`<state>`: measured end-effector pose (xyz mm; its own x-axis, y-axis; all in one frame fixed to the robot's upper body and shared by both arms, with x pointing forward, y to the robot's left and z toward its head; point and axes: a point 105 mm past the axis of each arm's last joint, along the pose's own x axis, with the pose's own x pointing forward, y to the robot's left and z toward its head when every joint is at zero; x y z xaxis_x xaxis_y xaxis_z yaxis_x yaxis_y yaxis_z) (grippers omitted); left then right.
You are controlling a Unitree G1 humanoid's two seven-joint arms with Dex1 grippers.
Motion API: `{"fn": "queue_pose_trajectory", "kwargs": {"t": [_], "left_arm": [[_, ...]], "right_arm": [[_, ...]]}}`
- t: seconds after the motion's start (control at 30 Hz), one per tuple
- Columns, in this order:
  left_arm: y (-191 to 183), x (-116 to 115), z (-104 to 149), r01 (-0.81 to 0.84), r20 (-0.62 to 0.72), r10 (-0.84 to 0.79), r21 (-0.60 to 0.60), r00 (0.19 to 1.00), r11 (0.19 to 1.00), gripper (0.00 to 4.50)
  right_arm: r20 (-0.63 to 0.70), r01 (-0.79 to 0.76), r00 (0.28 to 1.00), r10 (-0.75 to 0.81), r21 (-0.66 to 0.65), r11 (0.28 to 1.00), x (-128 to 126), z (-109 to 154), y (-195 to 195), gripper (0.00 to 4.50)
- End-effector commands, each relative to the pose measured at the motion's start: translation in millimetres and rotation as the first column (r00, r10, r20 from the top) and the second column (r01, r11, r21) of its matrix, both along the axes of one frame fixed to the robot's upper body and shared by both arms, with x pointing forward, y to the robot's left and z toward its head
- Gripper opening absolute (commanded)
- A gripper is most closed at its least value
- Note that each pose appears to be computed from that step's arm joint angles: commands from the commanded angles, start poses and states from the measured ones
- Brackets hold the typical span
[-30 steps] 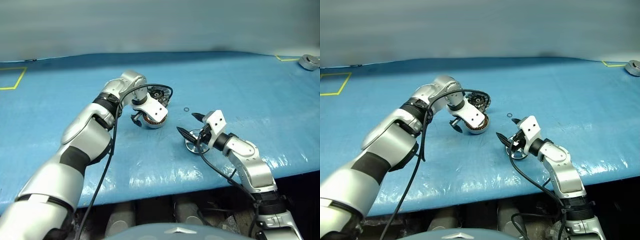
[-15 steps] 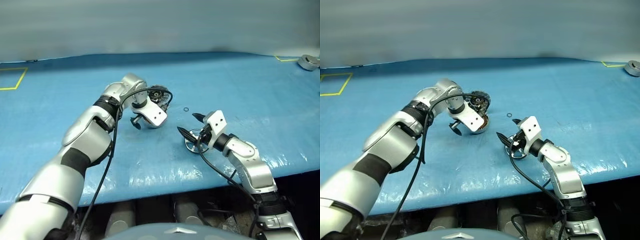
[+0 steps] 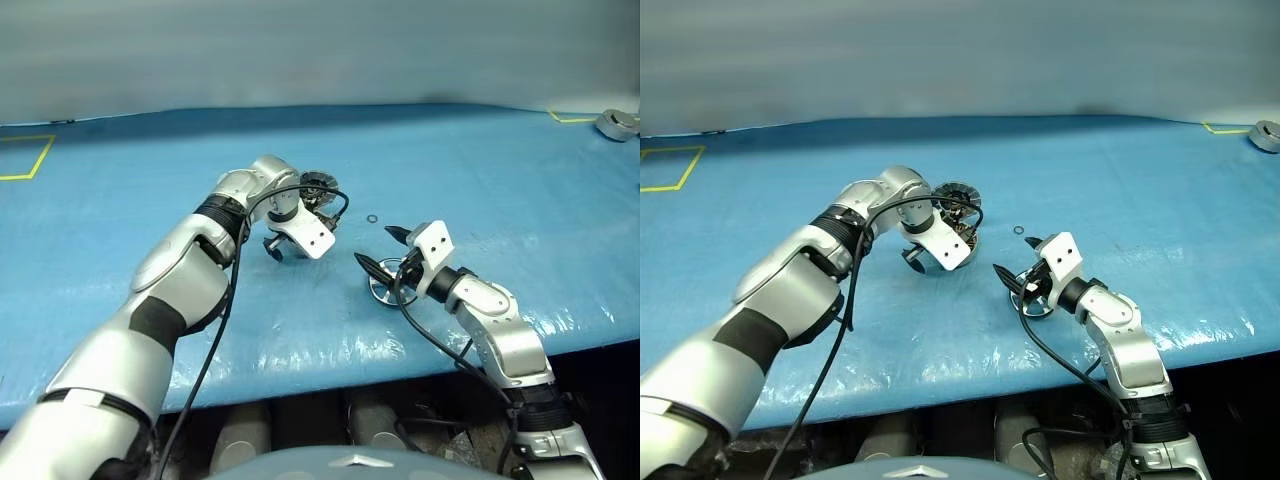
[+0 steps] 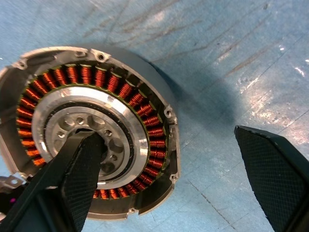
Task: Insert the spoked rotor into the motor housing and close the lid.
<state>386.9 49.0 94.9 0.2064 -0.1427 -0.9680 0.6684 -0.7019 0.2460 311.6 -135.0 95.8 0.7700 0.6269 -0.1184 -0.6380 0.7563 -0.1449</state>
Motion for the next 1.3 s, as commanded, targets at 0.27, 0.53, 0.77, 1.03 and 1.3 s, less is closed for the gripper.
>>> {"fn": "queue_pose_trajectory", "kwargs": {"t": [0.27,0.53,0.77,1.03,1.3], "left_arm": [[2.9,3.9,-4.1,-0.023,0.021,0.023,0.013,1.0,1.0,2.11],[-10.6,-11.0,2.0,0.104,-0.028,-0.105,-0.032,0.994,0.994,2.11],[-10.2,-31.6,1.4,0.186,-0.07,-0.187,-0.021,0.98,0.982,2.11],[-9.9,-62.9,2.1,0.114,-0.07,-0.121,-0.092,0.99,0.989,2.11],[-4.5,-81.8,6.6,-0.012,-0.097,0.0,-0.119,0.995,0.993,2.11]], "right_arm": [[0.067,0.008,0.998,-0.009,0.018,1.0,-0.6,16.3,1.3,4.5],[0.088,0.029,0.996,-0.03,0.02,0.999,5.5,20.8,-4.2,4.5],[0.099,0.037,0.994,-0.038,0.014,0.999,12.0,24.1,-8.1,4.5],[0.103,0.012,0.995,-0.013,0.009,1.0,18.2,25.3,-1.9,4.5],[0.108,-0.005,0.994,0.005,0.005,1.0,20.7,27.7,1.8,4.5]]}}
